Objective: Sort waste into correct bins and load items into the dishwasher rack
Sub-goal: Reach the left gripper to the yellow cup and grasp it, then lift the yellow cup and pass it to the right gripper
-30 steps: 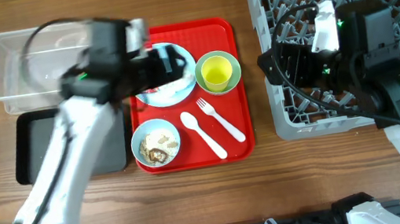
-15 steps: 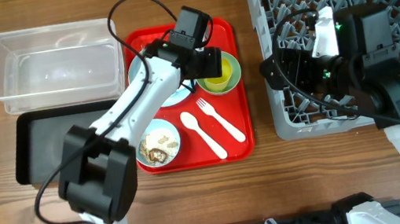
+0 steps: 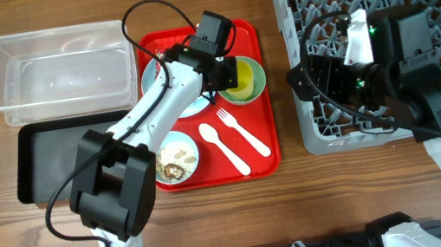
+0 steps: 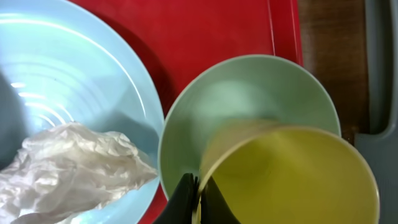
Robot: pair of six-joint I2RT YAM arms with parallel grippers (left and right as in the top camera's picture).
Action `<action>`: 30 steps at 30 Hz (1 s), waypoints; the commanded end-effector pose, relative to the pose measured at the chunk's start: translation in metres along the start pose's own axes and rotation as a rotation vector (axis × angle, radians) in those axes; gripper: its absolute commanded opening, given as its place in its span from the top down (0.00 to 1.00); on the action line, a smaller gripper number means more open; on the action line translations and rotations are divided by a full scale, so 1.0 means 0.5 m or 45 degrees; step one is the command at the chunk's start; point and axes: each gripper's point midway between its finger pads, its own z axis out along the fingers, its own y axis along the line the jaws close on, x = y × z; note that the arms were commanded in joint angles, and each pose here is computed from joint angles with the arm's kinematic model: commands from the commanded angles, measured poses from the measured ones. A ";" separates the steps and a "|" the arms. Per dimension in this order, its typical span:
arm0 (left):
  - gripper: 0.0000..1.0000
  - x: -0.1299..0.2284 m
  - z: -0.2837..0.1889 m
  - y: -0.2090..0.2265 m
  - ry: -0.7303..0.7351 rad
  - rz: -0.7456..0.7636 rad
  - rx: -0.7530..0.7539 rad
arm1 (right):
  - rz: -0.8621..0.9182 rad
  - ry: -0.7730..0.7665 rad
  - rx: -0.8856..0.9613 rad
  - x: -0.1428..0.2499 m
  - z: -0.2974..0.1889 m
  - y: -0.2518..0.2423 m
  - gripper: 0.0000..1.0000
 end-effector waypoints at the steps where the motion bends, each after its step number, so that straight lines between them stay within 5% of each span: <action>1: 0.96 -0.004 -0.019 -0.017 0.011 -0.023 0.067 | -0.003 -0.042 -0.008 -0.013 -0.018 0.009 0.04; 11: 0.96 -0.069 -0.260 -0.025 -0.088 -0.242 0.549 | -0.048 -0.078 -0.090 -0.026 -0.025 0.035 0.06; 21: 0.96 -0.044 -0.547 -0.025 0.001 -0.200 1.450 | -0.562 -0.175 -0.868 -0.032 -0.125 0.255 0.04; 30: 0.96 -0.020 -0.636 -0.041 0.072 -0.129 1.755 | -0.642 -0.243 -1.005 -0.055 -0.126 0.324 0.00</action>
